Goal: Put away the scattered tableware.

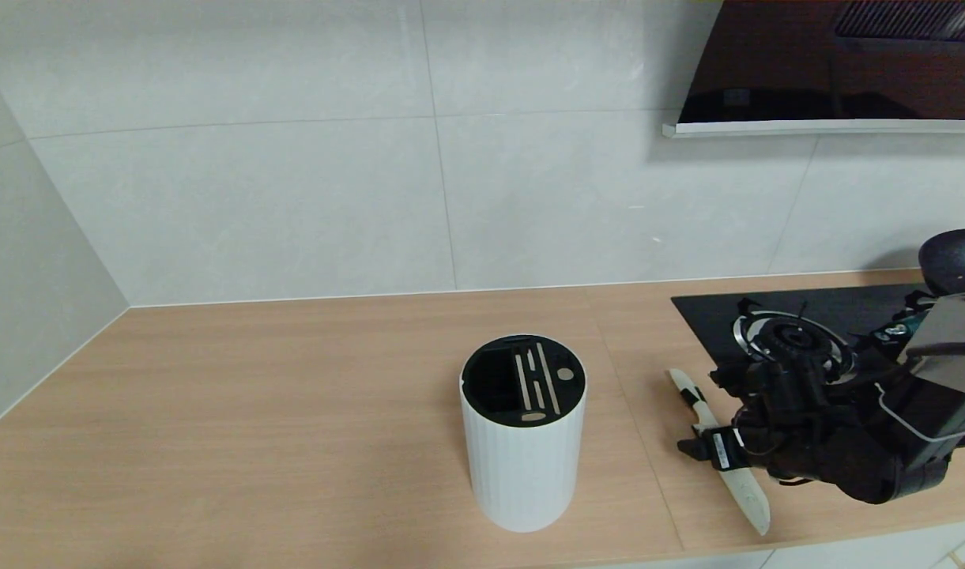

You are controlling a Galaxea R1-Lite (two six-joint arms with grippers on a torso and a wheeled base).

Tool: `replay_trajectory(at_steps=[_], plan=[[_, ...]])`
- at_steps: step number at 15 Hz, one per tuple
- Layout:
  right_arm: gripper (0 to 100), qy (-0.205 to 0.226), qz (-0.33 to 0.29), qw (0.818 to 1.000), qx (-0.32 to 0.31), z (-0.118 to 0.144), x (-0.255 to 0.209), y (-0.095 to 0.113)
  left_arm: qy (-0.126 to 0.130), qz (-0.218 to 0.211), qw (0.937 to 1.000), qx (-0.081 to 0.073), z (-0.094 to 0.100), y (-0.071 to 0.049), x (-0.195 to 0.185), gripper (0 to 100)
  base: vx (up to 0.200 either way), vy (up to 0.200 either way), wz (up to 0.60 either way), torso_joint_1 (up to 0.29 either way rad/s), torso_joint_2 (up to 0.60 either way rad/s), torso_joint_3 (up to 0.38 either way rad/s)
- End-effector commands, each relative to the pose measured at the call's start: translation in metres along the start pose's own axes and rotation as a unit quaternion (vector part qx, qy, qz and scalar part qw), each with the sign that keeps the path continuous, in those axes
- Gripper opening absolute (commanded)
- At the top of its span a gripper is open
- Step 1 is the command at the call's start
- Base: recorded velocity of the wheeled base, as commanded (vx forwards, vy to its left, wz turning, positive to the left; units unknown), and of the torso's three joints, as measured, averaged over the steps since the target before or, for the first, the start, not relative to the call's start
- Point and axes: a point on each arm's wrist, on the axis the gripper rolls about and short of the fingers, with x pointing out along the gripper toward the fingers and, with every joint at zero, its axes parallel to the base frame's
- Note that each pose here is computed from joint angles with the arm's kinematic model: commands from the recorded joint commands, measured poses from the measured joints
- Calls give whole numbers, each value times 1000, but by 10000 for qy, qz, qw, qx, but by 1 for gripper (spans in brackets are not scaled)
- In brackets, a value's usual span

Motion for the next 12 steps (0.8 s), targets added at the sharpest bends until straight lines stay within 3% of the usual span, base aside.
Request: replay_trajectory(at_steps=[1, 12], plan=[[100, 77, -12, 10000, 55, -3, 11, -1, 1, 4, 10000, -2, 0, 0, 0, 100, 0, 0, 0, 0, 0, 0], [100, 6, -200, 9996, 174, -1, 20, -3, 1, 4, 10000, -2, 0, 0, 0, 100, 0, 0, 0, 0, 0, 0]])
